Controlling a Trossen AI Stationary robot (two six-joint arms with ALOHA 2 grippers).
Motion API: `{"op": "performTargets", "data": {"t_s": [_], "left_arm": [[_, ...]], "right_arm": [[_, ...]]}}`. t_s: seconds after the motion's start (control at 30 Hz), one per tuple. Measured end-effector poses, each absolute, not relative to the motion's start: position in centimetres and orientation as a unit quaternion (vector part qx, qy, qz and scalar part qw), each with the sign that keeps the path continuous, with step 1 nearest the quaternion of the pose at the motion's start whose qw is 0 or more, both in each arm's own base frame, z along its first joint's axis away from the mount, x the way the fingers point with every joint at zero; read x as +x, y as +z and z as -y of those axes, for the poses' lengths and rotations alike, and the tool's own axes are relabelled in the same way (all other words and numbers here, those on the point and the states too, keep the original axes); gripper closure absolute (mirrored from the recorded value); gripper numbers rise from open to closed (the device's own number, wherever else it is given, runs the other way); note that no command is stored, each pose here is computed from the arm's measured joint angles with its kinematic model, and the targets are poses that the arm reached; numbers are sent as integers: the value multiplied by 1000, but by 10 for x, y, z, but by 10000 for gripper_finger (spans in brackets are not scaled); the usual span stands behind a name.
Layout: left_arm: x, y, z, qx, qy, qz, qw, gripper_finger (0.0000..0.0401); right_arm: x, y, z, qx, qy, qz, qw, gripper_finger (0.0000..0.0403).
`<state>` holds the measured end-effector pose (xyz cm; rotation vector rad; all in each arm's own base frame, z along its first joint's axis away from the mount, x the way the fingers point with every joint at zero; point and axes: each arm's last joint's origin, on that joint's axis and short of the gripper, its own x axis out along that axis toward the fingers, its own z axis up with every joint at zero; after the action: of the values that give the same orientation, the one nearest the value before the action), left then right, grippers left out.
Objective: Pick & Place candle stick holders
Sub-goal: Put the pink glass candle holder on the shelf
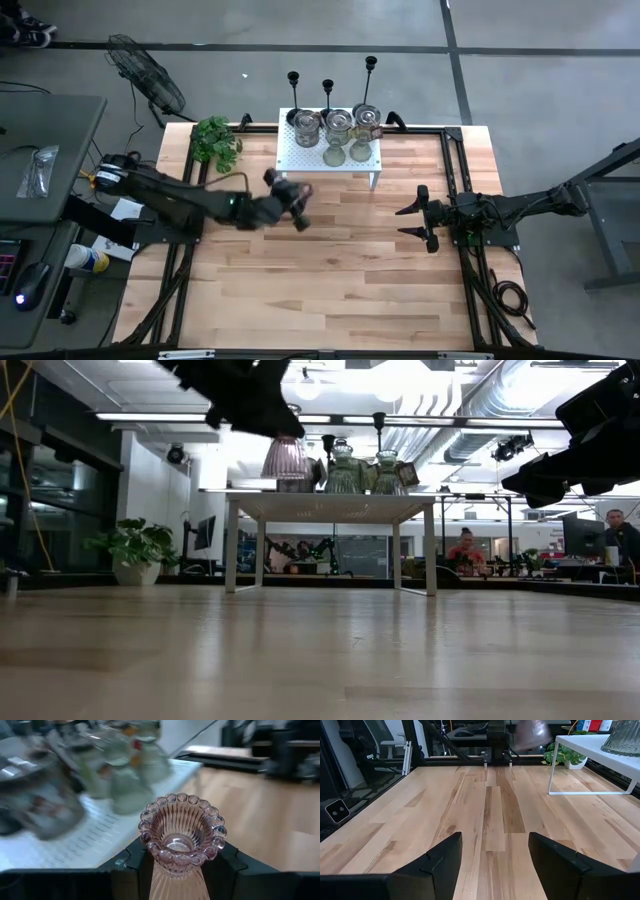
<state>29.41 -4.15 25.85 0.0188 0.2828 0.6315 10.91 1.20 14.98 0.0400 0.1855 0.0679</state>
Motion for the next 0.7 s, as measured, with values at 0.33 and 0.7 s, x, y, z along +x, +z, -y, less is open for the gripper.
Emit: {"op": "performTargets", "data": {"t_s": [0.33,0.7], "left_arm": [[298,301,-7,-3,407,-175,897,274],[291,292,-49,-61,481,-179,856,274]], "right_arm": [[109,150,-12,20,34,-93,995,182],[109,150,-12,20,34,-93,995,182]]}}
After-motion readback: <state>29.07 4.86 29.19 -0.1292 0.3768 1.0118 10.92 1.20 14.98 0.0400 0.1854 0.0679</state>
